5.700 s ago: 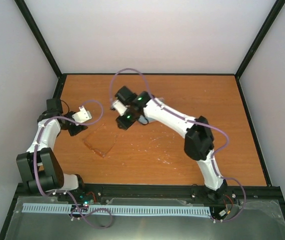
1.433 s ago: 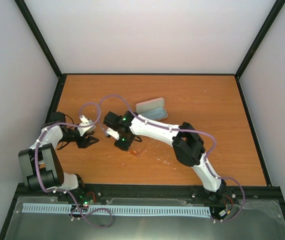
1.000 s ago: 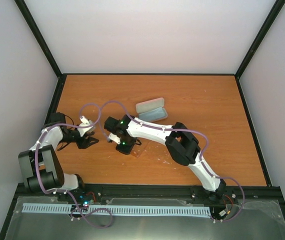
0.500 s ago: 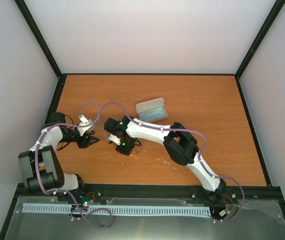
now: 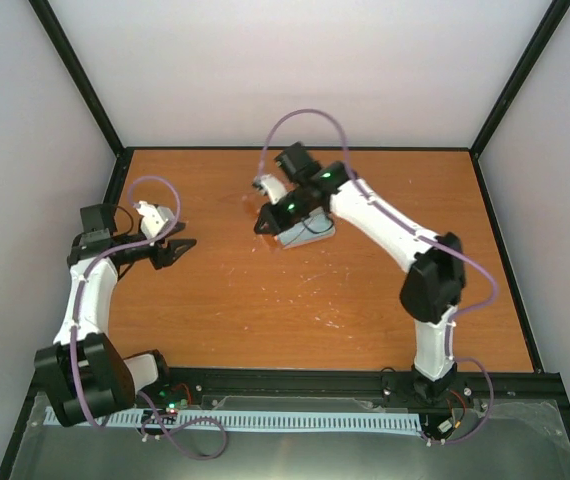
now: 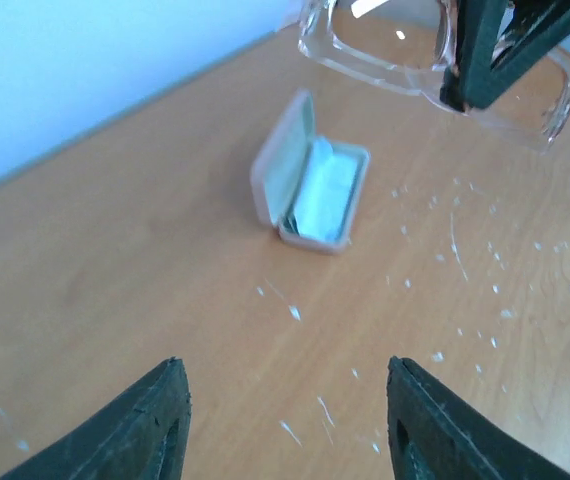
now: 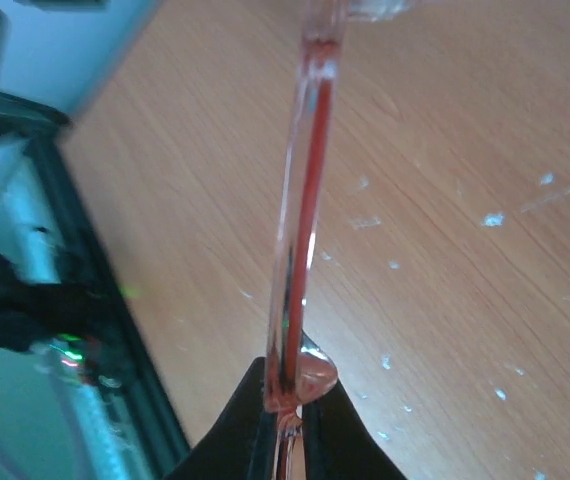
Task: Organize the sunglasses
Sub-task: Pick up the sunglasses from the center of the board.
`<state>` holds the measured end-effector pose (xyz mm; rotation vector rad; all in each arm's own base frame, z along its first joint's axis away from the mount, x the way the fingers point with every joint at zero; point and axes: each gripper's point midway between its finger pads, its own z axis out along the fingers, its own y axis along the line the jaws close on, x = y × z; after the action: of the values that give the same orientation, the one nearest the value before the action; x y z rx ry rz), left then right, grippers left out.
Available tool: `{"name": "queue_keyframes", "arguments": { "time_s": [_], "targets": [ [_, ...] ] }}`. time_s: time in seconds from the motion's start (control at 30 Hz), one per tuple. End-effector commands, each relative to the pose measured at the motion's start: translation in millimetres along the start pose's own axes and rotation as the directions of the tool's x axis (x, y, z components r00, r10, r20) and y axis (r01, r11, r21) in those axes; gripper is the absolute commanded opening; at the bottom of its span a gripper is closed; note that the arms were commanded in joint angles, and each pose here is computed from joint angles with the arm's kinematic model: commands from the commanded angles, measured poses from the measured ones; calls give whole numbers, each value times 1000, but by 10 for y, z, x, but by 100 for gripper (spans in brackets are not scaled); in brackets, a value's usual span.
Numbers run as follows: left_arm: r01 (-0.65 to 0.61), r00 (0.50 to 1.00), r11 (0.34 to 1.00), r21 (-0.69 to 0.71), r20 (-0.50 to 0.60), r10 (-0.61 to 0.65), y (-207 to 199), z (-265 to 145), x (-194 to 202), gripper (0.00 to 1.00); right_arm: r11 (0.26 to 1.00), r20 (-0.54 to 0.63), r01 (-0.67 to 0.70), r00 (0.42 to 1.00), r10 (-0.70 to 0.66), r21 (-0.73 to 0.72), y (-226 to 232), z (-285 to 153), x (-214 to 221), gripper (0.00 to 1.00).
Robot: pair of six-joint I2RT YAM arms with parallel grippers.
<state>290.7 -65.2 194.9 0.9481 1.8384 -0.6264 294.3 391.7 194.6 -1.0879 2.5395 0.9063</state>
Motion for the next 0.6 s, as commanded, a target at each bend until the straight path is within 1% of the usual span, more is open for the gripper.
{"name": "queue_keyframes", "arguments": {
  "time_s": [0.0,0.07,0.17,0.23,0.33,0.47,0.57],
  "targets": [
    [-99,978,993,-58,177,108,67,-179,-657,56,931,156,-84,977,148,-354,306,-526,-293,3],
    [-96,976,994,-56,191,105,71,-166,-706,58,911,158,-103,971,180,-400,300,-581,-282,3],
    [-69,984,997,-33,162,73,106,-22,-678,57,894,117,-117,976,184,-433,323,-540,-208,3],
    [-18,988,1000,-16,151,20,183,57,-661,58,867,75,-133,979,192,-480,363,-496,-136,3],
    [76,986,997,-31,151,-71,437,180,-643,59,839,49,-131,982,184,-528,426,-493,-63,3],
    [93,986,993,-74,146,-81,735,323,-706,58,804,33,-123,984,174,-582,527,-544,-3,3],
    [53,986,996,-68,162,-41,804,439,-834,57,785,38,-113,985,171,-609,578,-585,8,3]
  ]
}}
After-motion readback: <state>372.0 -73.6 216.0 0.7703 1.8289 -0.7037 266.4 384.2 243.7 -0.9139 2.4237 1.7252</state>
